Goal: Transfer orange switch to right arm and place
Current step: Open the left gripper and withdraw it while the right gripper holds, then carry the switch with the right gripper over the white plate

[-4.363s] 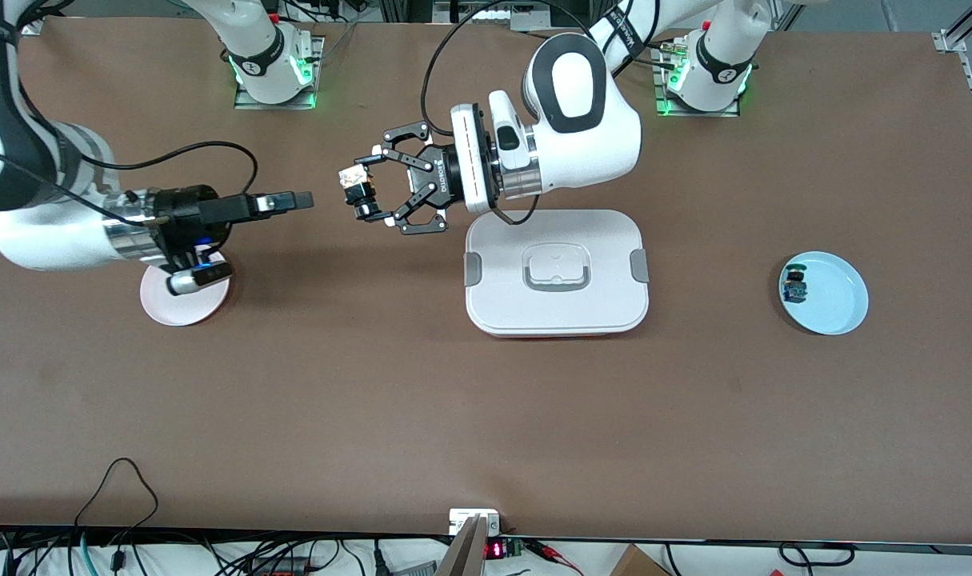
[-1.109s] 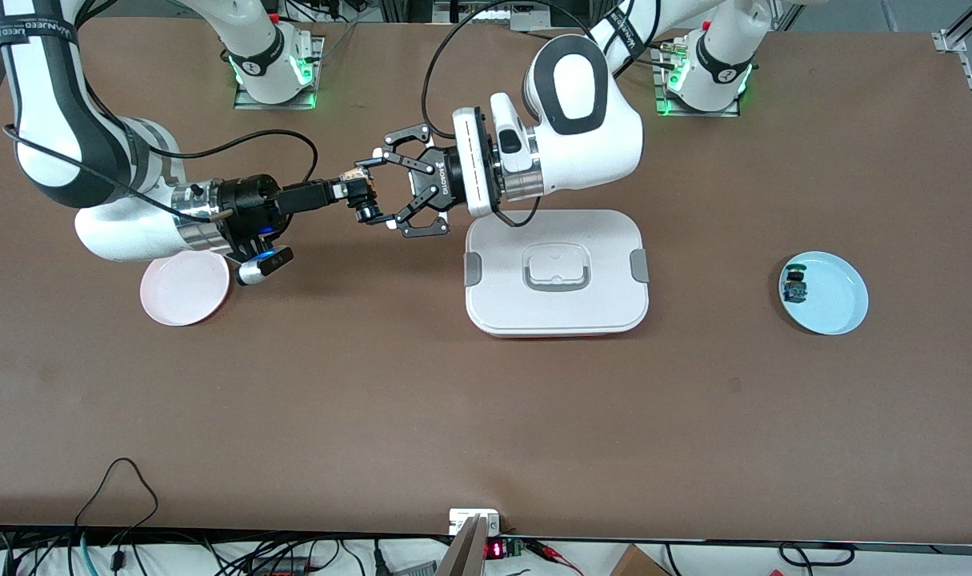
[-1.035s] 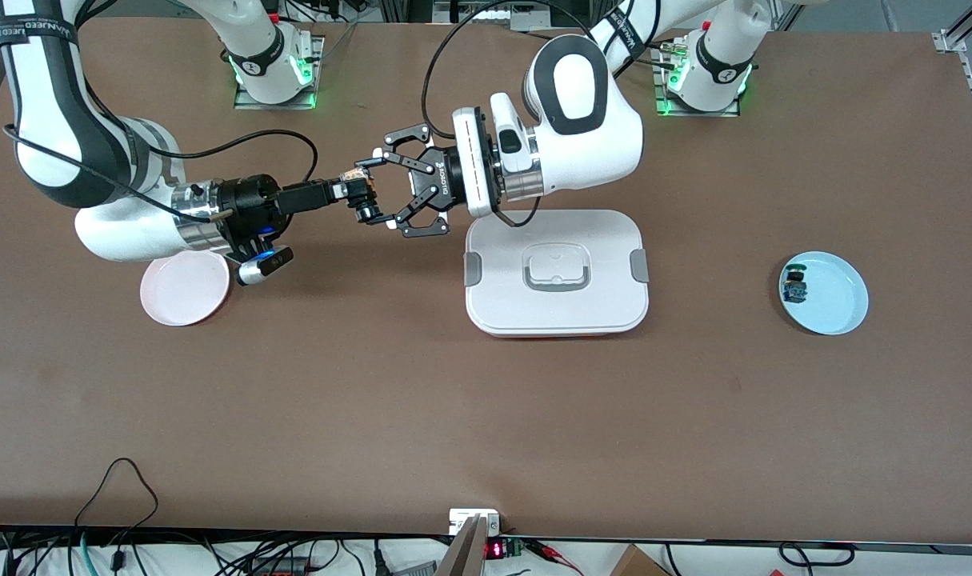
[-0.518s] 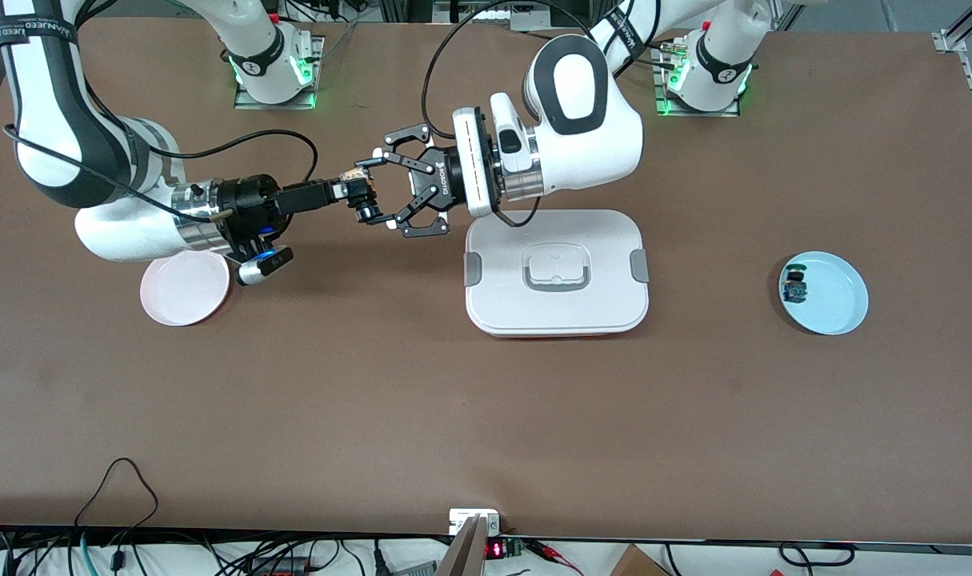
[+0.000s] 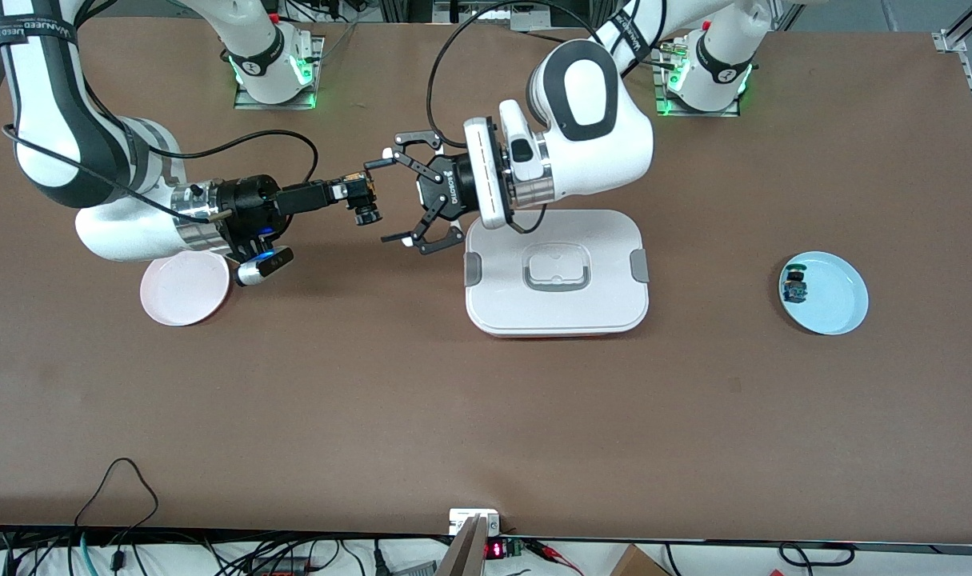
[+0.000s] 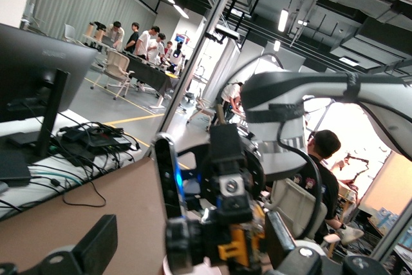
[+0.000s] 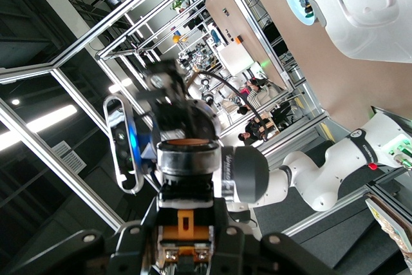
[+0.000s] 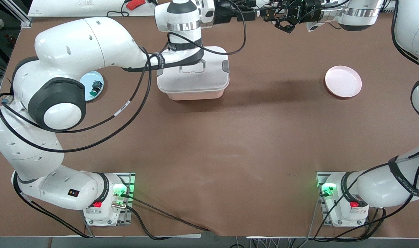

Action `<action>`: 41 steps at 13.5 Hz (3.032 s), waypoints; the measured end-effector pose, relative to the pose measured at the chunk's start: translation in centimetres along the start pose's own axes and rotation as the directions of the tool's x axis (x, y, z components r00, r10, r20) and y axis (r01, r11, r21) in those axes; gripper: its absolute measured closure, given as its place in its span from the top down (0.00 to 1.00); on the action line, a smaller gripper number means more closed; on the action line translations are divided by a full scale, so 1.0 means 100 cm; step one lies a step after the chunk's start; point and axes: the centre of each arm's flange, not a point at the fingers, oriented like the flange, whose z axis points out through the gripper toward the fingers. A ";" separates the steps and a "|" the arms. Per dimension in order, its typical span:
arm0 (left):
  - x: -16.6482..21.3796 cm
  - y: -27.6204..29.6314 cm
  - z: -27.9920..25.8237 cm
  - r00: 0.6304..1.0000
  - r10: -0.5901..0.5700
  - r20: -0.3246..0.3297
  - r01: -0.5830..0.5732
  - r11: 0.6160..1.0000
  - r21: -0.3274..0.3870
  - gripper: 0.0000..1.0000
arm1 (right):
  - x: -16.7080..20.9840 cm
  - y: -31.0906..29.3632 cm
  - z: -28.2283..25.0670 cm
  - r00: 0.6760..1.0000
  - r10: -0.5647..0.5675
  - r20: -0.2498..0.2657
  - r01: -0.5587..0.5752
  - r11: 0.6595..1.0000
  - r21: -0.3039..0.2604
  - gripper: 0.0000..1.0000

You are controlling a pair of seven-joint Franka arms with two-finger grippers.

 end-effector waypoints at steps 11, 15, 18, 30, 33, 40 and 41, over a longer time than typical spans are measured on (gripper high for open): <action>0.080 -0.178 -0.188 0.937 0.347 0.039 -0.347 0.938 -0.008 1.00 | -0.001 0.008 -0.038 0.998 -0.019 -0.054 0.012 0.992 -0.125 0.33; 0.085 -0.242 -0.304 0.929 0.361 0.081 -0.355 0.931 -0.083 1.00 | -0.004 0.025 -0.094 0.994 -0.056 -0.090 0.029 0.960 -0.278 0.33; 0.092 -0.274 -0.391 0.892 0.406 0.197 -0.404 0.913 -0.051 1.00 | -0.013 0.050 -0.140 0.987 -0.151 -0.053 0.102 0.847 -0.521 0.33; 0.189 -0.201 -0.474 0.546 0.323 0.773 -0.494 0.870 -0.015 1.00 | -0.025 0.071 -0.235 0.846 -0.197 0.496 0.492 -0.074 -0.867 0.33; 0.214 -0.129 -0.475 0.554 -0.028 0.832 -0.386 0.877 0.286 1.00 | -0.012 0.076 -0.247 0.762 -0.142 0.631 0.588 -0.255 -0.768 0.33; 0.157 -0.072 -0.477 0.440 -0.695 0.569 -0.265 0.505 0.822 1.00 | 0.013 0.118 -0.260 0.524 -0.009 0.852 0.738 -0.495 -0.459 0.33; 0.145 -0.075 -0.476 0.440 -0.742 0.505 -0.233 0.449 0.863 1.00 | 0.016 0.126 -0.265 0.482 0.009 0.876 0.753 -0.515 -0.409 0.33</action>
